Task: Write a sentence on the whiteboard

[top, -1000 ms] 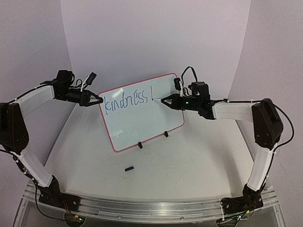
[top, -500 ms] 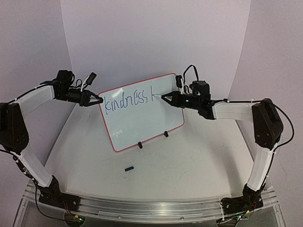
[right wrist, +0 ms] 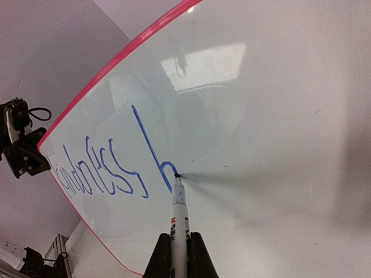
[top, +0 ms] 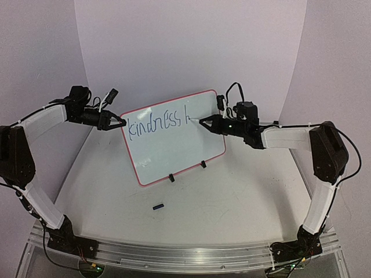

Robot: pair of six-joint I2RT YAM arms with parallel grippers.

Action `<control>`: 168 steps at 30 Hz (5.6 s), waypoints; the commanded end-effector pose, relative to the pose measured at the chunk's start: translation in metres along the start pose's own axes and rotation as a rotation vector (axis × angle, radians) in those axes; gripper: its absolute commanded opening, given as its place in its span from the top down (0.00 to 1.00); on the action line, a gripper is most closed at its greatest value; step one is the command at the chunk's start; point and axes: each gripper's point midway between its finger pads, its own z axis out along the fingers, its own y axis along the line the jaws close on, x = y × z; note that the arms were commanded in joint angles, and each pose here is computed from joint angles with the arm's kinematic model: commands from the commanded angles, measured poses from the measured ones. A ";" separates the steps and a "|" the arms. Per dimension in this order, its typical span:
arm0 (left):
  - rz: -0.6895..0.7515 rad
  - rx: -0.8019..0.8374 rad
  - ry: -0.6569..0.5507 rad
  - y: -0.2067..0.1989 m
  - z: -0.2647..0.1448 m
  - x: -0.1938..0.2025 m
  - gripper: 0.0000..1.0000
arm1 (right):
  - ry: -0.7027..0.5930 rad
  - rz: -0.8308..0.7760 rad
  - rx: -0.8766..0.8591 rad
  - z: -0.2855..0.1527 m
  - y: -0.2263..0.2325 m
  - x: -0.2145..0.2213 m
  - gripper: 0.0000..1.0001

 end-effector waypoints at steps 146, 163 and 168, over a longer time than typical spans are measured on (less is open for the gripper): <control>0.060 -0.031 0.027 -0.007 0.000 -0.002 1.00 | -0.001 -0.028 0.018 -0.004 -0.003 -0.018 1.00; 0.057 -0.027 0.026 -0.007 0.001 -0.002 1.00 | -0.096 -0.037 0.079 -0.027 0.000 -0.036 1.00; 0.055 -0.027 0.027 -0.007 0.001 -0.002 1.00 | -0.133 -0.050 0.014 -0.034 0.021 -0.052 1.00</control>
